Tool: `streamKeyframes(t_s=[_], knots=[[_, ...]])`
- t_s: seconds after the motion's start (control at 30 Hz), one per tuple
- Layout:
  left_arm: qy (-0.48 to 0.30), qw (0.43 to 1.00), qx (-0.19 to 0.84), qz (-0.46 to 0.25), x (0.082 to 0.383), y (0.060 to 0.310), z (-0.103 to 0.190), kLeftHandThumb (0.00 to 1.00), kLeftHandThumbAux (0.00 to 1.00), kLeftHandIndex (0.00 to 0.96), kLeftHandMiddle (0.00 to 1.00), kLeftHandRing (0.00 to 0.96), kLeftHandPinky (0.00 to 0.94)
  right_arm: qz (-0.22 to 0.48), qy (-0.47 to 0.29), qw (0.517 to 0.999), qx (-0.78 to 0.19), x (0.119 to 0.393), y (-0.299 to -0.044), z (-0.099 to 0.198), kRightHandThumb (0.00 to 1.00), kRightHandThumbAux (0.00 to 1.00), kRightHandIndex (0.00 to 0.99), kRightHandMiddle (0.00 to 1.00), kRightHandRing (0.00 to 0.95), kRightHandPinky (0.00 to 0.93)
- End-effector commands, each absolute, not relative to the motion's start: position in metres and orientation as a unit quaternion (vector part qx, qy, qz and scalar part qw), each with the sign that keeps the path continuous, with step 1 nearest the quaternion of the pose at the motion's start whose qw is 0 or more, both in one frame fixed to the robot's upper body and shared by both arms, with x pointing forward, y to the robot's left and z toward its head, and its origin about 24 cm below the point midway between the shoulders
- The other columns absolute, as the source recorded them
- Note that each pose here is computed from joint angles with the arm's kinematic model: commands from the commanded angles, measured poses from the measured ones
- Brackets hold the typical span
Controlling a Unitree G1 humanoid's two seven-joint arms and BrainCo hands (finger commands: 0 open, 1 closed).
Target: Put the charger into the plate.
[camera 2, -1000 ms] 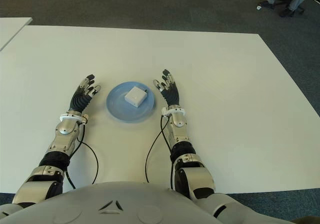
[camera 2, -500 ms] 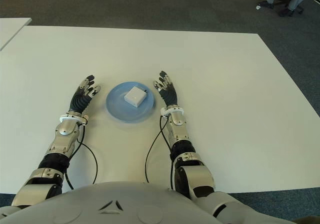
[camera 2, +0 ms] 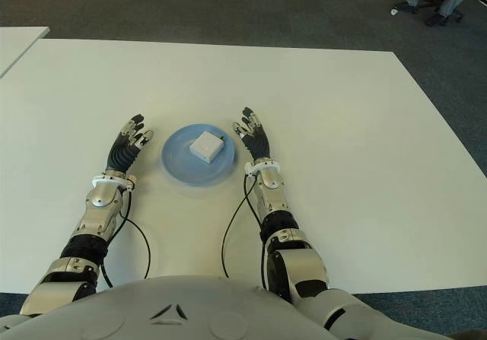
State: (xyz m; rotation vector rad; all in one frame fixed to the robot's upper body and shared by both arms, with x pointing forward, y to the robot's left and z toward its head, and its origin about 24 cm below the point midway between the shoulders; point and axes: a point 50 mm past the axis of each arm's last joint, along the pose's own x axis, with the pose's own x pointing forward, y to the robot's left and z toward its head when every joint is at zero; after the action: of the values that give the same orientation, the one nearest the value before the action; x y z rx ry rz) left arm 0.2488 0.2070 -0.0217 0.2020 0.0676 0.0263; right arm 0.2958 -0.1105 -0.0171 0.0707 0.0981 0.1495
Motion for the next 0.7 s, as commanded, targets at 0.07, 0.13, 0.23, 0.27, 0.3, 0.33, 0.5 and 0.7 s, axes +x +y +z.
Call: streamKeyframes(t_s=[0.07, 0.13, 0.23, 0.27, 0.3, 0.33, 0.5, 0.7], knots=[[0.054, 0.995, 0.084, 0.019, 0.2431, 0.2062, -0.0307, 0.0, 0.506, 0.0, 0.02, 0.0, 0.0, 0.072, 0.115, 0.99, 0.028, 0.284, -0.113, -0.0391, 0.0, 0.642, 0.023, 0.07, 0.042, 0.028], [0.055, 0.995, 0.082, 0.02, 0.2435, 0.2059, -0.0311, 0.0, 0.508, 0.0, 0.021, 0.0, 0.0, 0.072, 0.117, 0.99, 0.028, 0.2839, -0.1135, -0.0397, 0.0, 0.641, 0.022, 0.069, 0.041, 0.028], [0.054, 0.995, 0.077, 0.024, 0.2439, 0.2055, -0.0313, 0.0, 0.51, 0.0, 0.024, 0.0, 0.0, 0.071, 0.12, 0.99, 0.028, 0.2831, -0.1142, -0.041, 0.0, 0.64, 0.02, 0.068, 0.041, 0.029], [0.054, 0.995, 0.076, 0.025, 0.244, 0.2054, -0.0313, 0.0, 0.512, 0.0, 0.026, 0.0, 0.0, 0.071, 0.121, 0.99, 0.028, 0.2829, -0.1143, -0.0413, 0.0, 0.639, 0.02, 0.069, 0.042, 0.029], [0.053, 0.995, 0.075, 0.026, 0.2441, 0.2054, -0.0313, 0.0, 0.513, 0.0, 0.027, 0.0, 0.0, 0.071, 0.121, 0.99, 0.028, 0.2828, -0.1144, -0.0415, 0.0, 0.638, 0.02, 0.069, 0.042, 0.029], [0.052, 0.995, 0.074, 0.028, 0.2442, 0.2049, -0.0313, 0.0, 0.513, 0.0, 0.028, 0.0, 0.0, 0.071, 0.122, 0.99, 0.028, 0.2826, -0.1148, -0.0419, 0.0, 0.638, 0.02, 0.069, 0.042, 0.029], [0.049, 0.996, 0.072, 0.035, 0.2448, 0.2036, -0.0317, 0.0, 0.517, 0.0, 0.035, 0.0, 0.0, 0.069, 0.125, 0.989, 0.026, 0.2817, -0.1161, -0.0434, 0.0, 0.639, 0.021, 0.072, 0.046, 0.038], [0.043, 0.995, 0.066, 0.053, 0.2452, 0.2094, -0.0303, 0.0, 0.518, 0.0, 0.04, 0.0, 0.0, 0.069, 0.127, 0.989, 0.024, 0.2797, -0.1162, -0.0449, 0.0, 0.651, 0.024, 0.079, 0.055, 0.05]])
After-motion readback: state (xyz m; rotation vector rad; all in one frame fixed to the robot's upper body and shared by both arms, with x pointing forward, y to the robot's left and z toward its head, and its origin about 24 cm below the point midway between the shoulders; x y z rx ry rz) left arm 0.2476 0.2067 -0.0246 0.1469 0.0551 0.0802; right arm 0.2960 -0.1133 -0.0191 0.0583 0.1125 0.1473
